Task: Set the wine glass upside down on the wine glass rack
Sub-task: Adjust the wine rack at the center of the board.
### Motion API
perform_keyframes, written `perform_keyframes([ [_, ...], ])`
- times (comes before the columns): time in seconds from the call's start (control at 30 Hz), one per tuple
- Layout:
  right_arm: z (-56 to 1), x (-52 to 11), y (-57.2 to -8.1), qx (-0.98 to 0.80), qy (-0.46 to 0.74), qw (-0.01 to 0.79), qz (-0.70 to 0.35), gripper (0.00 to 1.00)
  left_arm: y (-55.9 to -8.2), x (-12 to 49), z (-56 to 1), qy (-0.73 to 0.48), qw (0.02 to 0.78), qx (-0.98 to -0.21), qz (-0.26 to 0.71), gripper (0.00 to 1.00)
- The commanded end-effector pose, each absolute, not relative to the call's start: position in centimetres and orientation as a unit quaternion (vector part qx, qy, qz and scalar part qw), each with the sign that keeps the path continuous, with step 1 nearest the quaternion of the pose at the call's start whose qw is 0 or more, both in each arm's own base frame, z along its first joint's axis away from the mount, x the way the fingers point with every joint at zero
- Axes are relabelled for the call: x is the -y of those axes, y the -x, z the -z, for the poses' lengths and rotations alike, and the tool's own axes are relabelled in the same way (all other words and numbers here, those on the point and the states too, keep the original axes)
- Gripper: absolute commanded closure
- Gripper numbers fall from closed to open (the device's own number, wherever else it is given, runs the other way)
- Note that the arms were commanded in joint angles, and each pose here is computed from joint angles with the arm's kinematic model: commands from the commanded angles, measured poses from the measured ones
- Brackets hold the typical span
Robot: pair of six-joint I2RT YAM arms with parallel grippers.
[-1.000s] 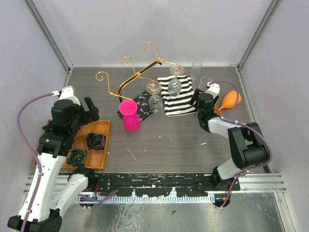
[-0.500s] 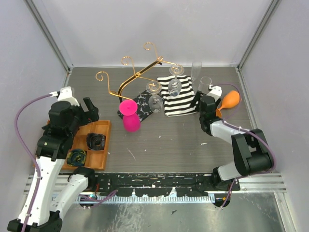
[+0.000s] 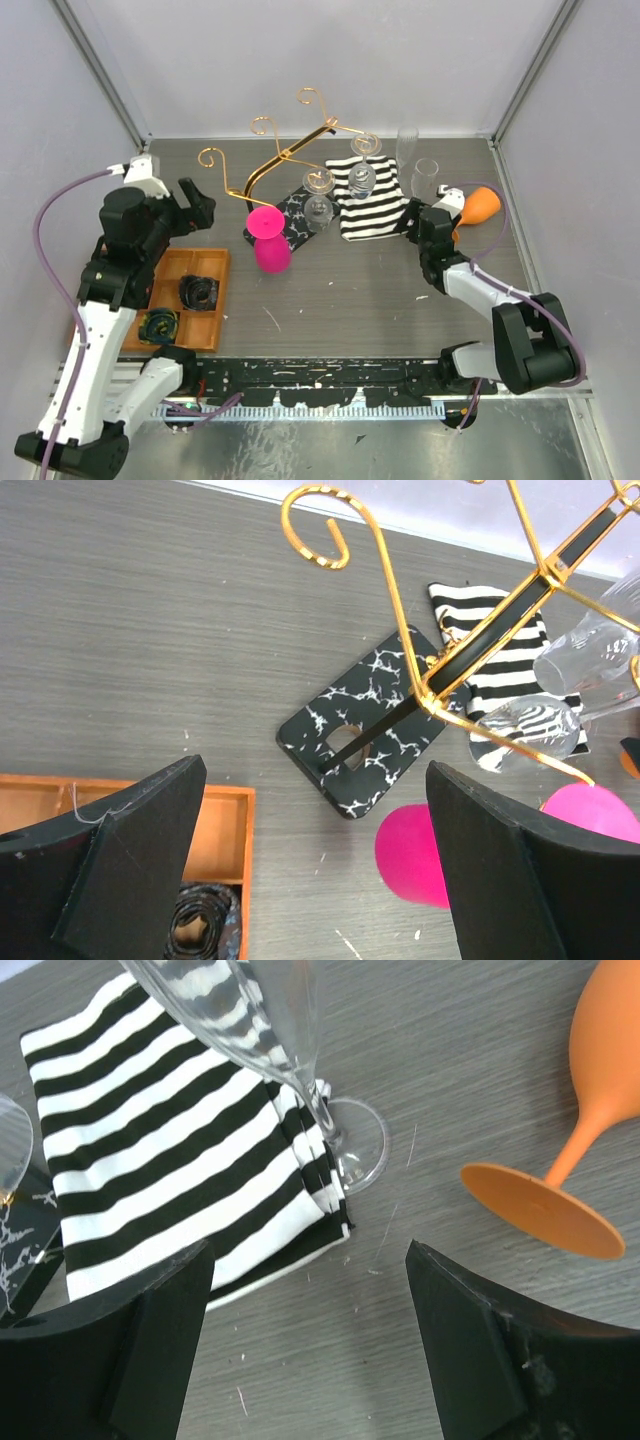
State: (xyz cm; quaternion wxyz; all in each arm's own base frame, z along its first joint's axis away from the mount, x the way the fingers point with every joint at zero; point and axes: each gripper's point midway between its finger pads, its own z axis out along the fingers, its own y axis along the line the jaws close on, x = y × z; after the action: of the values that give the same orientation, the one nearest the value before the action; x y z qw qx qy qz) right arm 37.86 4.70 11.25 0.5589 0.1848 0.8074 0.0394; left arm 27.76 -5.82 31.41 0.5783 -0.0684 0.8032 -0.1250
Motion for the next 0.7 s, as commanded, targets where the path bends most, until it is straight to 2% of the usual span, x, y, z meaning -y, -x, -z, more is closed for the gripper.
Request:
perform_keyframes([
  [0.0, -12.5, -5.3, -37.3, -0.796, -0.183, 0.572, -0.070, 0.17, -30.0, 7.5, -35.1, 0.047, 0.603, -0.779, 0.162, 0.02],
  [0.37, -13.1, -5.7, -33.2, -0.795, -0.179, 0.569, -0.110, 0.17, -33.3, 10.0, -40.8, -0.063, 0.598, -0.782, 0.163, 0.01],
  [0.53, -13.6, -5.8, -32.2, -0.796, -0.169, 0.569, -0.118, 0.17, -34.6, 12.6, -40.8, -0.110, 0.576, -0.788, 0.187, 0.06],
  [0.67, -14.0, -5.6, -31.6, -0.794, -0.167, 0.573, -0.118, 0.17, -36.0, 16.0, -38.1, -0.157, 0.530, -0.815, 0.175, 0.07],
])
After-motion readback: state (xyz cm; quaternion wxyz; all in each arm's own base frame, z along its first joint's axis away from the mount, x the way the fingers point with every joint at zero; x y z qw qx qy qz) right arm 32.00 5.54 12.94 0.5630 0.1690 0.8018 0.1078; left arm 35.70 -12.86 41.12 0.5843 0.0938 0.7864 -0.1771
